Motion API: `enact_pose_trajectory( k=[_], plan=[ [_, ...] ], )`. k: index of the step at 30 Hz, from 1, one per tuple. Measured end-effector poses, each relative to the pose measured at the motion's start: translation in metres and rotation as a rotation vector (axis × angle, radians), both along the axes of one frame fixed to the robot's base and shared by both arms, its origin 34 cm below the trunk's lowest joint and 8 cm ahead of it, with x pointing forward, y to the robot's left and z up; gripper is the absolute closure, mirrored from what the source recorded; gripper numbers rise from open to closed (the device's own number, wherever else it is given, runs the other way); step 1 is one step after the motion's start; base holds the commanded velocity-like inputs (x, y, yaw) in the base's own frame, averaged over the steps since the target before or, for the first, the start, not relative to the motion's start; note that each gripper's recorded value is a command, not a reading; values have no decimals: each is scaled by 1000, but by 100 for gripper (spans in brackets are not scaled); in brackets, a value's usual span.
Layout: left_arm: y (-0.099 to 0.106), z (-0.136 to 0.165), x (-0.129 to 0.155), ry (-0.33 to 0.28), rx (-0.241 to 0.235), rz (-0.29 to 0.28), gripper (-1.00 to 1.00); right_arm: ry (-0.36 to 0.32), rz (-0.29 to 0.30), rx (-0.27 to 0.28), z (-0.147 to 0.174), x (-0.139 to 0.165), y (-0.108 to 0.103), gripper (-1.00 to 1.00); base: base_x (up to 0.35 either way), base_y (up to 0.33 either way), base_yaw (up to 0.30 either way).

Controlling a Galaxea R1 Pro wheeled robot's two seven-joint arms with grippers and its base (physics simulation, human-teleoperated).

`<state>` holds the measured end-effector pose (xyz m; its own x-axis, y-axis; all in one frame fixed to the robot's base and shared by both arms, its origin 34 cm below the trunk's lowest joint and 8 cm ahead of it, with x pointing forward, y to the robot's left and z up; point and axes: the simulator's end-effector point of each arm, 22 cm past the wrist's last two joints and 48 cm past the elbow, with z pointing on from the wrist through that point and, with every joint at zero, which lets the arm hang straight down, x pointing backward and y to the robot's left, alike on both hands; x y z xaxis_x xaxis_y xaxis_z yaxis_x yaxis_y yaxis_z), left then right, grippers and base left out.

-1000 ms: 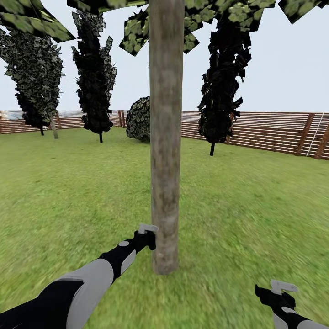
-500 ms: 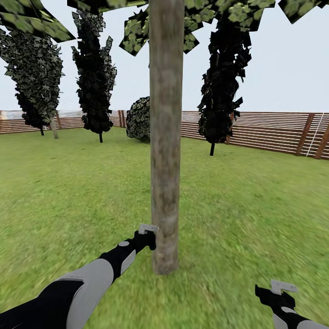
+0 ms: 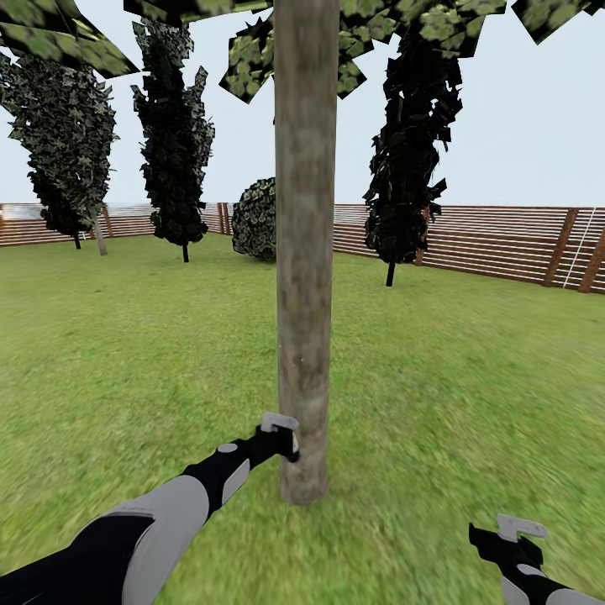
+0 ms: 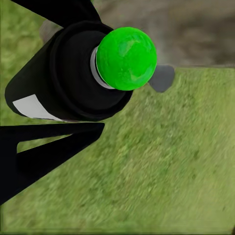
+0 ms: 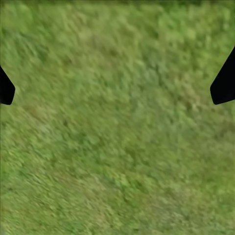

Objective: In the garden, pick up the pesticide atomizer on the floor and spray pesticide onto both trees until each tree trunk is fully covered.

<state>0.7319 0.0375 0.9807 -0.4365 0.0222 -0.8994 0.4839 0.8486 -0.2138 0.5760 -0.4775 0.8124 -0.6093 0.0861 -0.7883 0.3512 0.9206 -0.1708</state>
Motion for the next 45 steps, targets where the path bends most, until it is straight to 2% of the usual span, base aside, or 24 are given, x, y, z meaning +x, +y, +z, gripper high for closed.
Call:
enact_pose_trajectory(
  k=[6, 19, 22, 24, 28, 34, 40, 45],
  plan=[
    [-4, 2, -2, 0, -12, -20, 100, 0, 1, 1, 0, 0, 1, -100, 0, 0, 0],
    [-3, 3, -1, -1, -9, -16, 100, 0, 2, 1, 0, 0, 1, -100, 0, 0, 0],
    [10, -1, 7, -2, 22, 49, 100, 0, 1, 1, 0, 0, 1, -100, 0, 0, 0],
    [36, -5, 18, -2, 75, 163, 100, 0, 1, 2, 0, 0, 1, -100, 0, 0, 0],
    [51, -8, 22, -3, 108, 228, 100, 0, 1, 2, 0, 0, 1, -100, 0, 0, 0],
    [51, -10, 21, 1, 111, 231, 100, 0, 1, 2, 0, 0, 1, -100, 0, 0, 0],
    [50, -29, 9, 44, 121, 223, 100, 0, 3, 2, -1, 0, 2, -100, 0, 0, 0],
    [50, -32, 7, 51, 123, 223, 100, 0, 4, 3, -1, 1, 3, -100, 0, 0, 0]
  ],
)
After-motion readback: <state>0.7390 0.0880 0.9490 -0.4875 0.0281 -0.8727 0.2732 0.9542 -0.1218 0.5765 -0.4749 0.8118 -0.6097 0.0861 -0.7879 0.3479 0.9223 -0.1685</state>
